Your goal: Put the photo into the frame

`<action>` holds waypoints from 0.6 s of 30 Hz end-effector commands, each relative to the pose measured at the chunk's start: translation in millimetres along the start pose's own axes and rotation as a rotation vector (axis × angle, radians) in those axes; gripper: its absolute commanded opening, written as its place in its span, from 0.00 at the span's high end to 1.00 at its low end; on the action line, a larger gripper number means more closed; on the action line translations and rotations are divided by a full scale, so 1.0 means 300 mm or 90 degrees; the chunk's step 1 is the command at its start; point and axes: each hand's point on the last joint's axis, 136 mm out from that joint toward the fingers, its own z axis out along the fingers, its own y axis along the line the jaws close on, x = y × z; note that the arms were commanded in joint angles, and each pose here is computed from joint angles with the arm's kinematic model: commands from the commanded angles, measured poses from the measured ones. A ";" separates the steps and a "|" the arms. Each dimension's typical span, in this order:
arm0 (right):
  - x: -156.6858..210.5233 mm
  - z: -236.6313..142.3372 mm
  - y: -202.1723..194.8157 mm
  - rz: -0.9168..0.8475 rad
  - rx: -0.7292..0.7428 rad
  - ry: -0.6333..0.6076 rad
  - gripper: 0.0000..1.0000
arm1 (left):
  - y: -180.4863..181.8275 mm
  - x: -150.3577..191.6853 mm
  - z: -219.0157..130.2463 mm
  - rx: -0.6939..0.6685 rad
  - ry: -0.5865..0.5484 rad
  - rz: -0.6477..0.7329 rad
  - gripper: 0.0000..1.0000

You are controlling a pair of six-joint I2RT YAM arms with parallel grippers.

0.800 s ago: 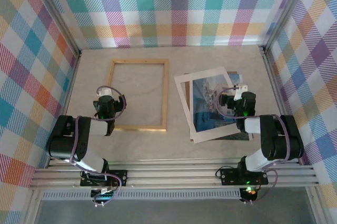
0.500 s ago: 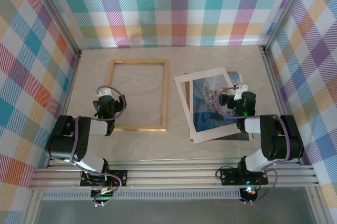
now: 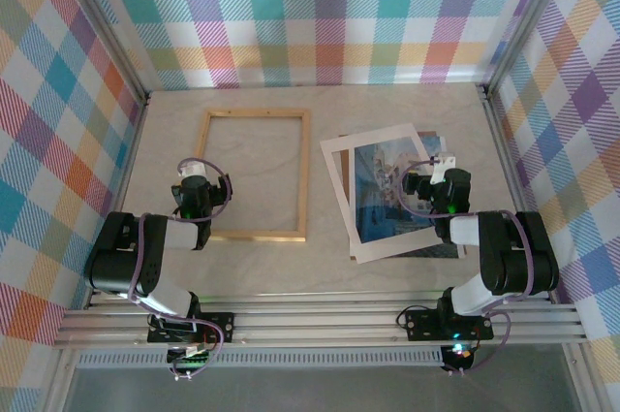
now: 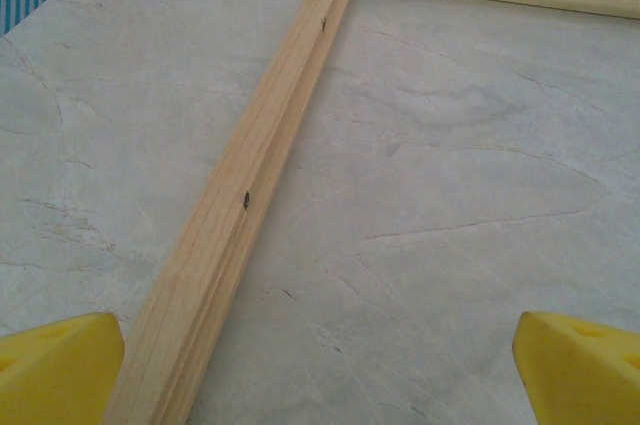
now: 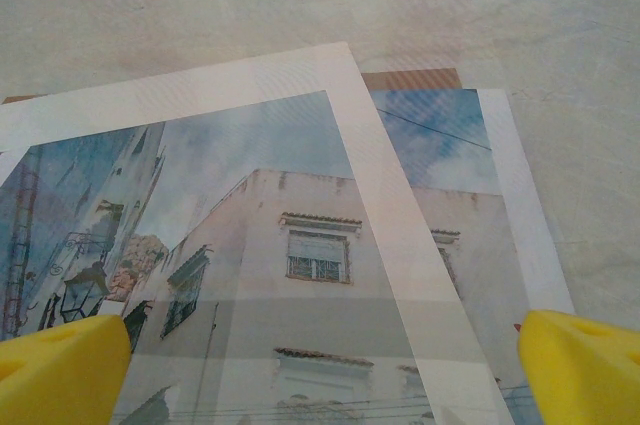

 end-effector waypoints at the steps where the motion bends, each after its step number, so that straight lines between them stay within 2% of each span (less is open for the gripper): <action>1: -0.044 0.011 0.015 0.006 -0.015 -0.027 0.01 | -0.012 -0.052 0.012 0.000 -0.029 -0.001 0.00; 9: -0.047 0.009 0.015 0.006 -0.015 -0.031 0.01 | -0.012 -0.053 0.011 0.000 -0.031 0.001 0.00; 12: -0.075 -0.003 -0.020 0.024 0.029 -0.022 0.01 | -0.011 -0.069 0.003 -0.004 -0.025 0.000 0.00; 15: -0.120 -0.019 -0.045 0.043 0.061 0.031 0.01 | -0.041 -0.104 0.003 -0.003 -0.013 0.029 0.00; 18: -0.146 -0.041 -0.058 0.070 0.085 0.090 0.01 | -0.033 -0.161 -0.014 -0.041 0.063 0.022 0.00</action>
